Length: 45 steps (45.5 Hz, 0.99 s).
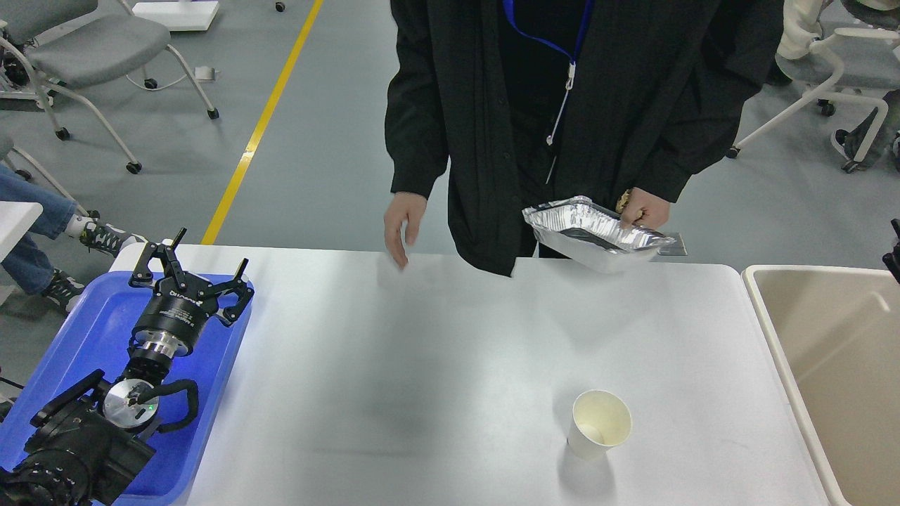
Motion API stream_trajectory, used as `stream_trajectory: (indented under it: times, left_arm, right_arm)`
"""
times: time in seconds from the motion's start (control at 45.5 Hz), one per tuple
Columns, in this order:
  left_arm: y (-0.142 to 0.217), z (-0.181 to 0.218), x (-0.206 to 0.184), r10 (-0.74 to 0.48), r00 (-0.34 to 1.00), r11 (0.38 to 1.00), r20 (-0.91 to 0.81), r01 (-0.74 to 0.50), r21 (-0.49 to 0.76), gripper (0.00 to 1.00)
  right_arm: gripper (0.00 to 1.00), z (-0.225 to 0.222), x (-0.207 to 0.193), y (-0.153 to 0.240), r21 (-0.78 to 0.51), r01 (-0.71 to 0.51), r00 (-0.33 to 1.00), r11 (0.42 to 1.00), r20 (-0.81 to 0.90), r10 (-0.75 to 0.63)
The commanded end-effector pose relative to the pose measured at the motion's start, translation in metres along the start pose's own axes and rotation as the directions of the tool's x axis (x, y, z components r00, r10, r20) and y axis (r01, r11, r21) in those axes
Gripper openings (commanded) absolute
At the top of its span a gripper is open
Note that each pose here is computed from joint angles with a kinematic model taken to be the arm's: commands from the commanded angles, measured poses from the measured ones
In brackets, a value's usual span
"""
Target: Tidy desktop
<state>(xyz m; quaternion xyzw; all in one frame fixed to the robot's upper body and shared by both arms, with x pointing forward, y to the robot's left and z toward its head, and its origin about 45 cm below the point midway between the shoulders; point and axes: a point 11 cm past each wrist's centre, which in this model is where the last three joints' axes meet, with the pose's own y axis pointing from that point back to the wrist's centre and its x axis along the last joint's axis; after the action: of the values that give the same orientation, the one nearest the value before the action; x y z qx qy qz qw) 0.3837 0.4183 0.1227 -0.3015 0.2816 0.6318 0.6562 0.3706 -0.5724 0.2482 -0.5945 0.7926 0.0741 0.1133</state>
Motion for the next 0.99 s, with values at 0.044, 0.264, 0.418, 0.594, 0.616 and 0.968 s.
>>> stream_trajectory:
  times: [0.044, 0.264, 0.418, 0.594, 0.616, 0.968]
  left_arm:
    - [0.000, 0.000, 0.000, -0.001, 1.000, 1.000, 0.002, 0.001, 0.002, 1.00]
    - [0.000, 0.000, 0.000, -0.001, 1.000, 1.000, 0.000, 0.001, -0.002, 1.00]
    - [0.000, 0.000, 0.000, -0.001, 1.000, 1.000, 0.000, 0.001, 0.000, 1.00]
    - [0.000, 0.000, 0.000, -0.001, 1.000, 1.000, 0.000, 0.001, -0.002, 1.00]
    - [0.000, 0.000, 0.000, -0.001, 1.000, 1.000, 0.000, 0.001, -0.002, 1.00]
    - [0.000, 0.000, 0.000, -0.001, 1.000, 1.000, 0.000, 0.001, -0.002, 1.00]
  right_arm:
    - [1.00, 0.000, -0.001, 0.000, 0.000, 0.001, 1.000, 1.000, 0.001, -0.001]
    - [1.00, 0.001, 0.000, 0.000, -0.001, 0.001, 1.000, 1.000, 0.002, -0.001]
    - [1.00, 0.002, -0.001, 0.001, -0.002, 0.007, 1.000, 1.000, 0.005, -0.007]
    - [1.00, 0.009, -0.001, 0.004, -0.016, 0.008, 1.000, 1.000, 0.010, -0.008]
    - [1.00, 0.010, -0.001, 0.004, -0.017, 0.010, 1.000, 1.000, 0.009, -0.010]
    - [1.00, 0.025, -0.020, -0.001, -0.027, 0.035, 0.998, 0.999, 0.049, -0.033]
